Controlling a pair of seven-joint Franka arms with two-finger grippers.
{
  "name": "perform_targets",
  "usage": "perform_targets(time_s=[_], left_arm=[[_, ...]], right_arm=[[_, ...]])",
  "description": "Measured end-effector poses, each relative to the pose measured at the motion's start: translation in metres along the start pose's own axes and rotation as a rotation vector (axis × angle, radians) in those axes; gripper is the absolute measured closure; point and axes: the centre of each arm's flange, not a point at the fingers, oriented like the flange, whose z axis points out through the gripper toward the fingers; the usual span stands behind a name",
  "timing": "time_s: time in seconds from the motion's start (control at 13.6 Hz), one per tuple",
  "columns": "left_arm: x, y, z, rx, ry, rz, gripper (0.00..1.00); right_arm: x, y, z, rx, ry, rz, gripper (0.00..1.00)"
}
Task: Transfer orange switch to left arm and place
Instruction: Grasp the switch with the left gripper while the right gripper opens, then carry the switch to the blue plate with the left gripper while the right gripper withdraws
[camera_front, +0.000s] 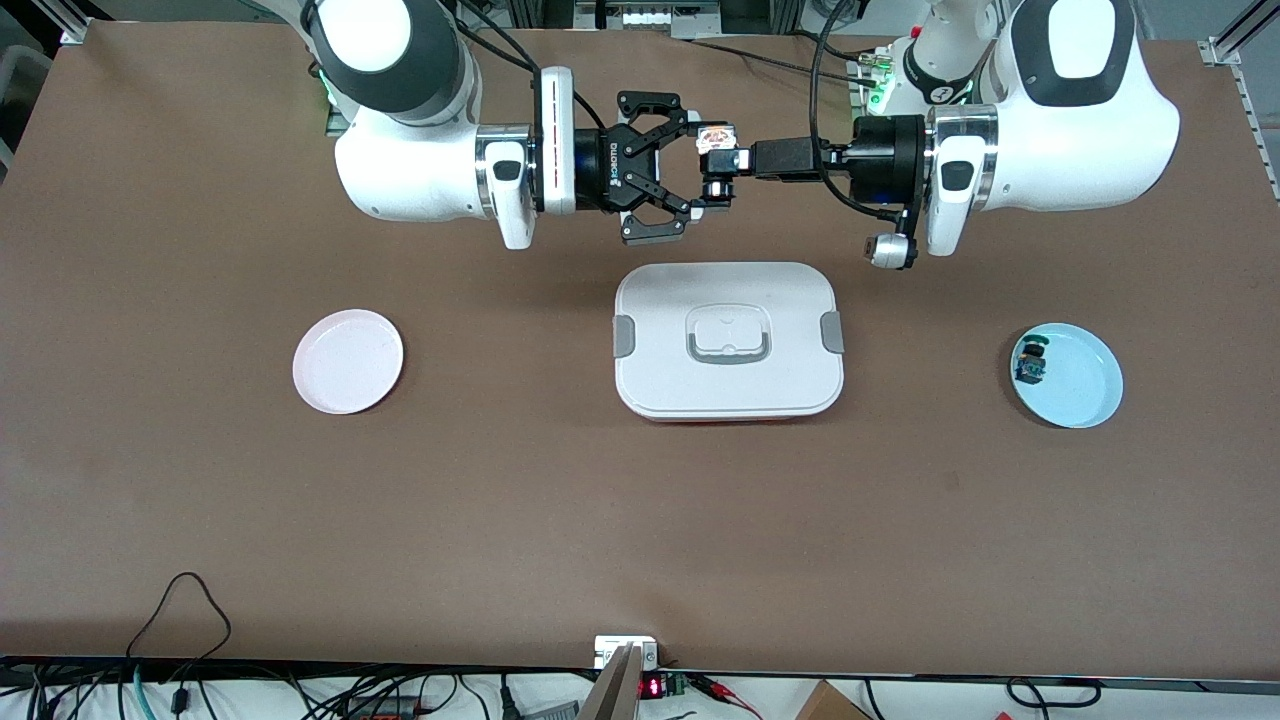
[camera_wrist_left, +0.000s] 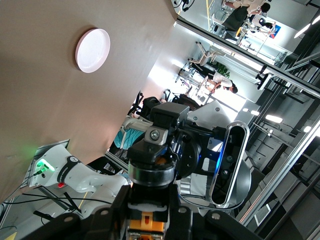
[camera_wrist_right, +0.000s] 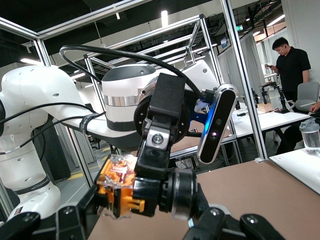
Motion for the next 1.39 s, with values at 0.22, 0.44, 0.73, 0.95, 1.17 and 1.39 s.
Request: perform_targets(time_s=[0.22, 0.44, 0.73, 0.95, 1.17, 1.39], left_arm=[[0.001, 0.001, -0.003, -0.003, 0.006, -0.013, 0.66], [0.007, 0.0, -0.026, -0.018, 0.018, -0.039, 0.66], [0.017, -0.008, -0.069, 0.008, 0.021, -0.05, 0.66], [0.033, -0.047, -0.139, 0.221, 0.07, -0.071, 0.66], [0.052, -0.101, -0.208, 0.487, 0.127, -0.021, 0.66], [0.063, -0.144, -0.27, 0.732, 0.167, 0.03, 0.66]], right_arm=[[0.0, 0.001, -0.001, -0.004, 0.0, -0.002, 0.19], [0.0, 0.005, -0.006, -0.013, 0.001, -0.003, 0.01], [-0.006, 0.006, -0.007, -0.016, -0.006, 0.006, 0.0], [-0.005, 0.02, -0.026, -0.043, -0.003, 0.007, 0.0], [-0.003, 0.044, -0.067, -0.027, -0.001, -0.006, 0.0], [-0.007, 0.069, -0.125, 0.013, -0.056, -0.035, 0.0]])
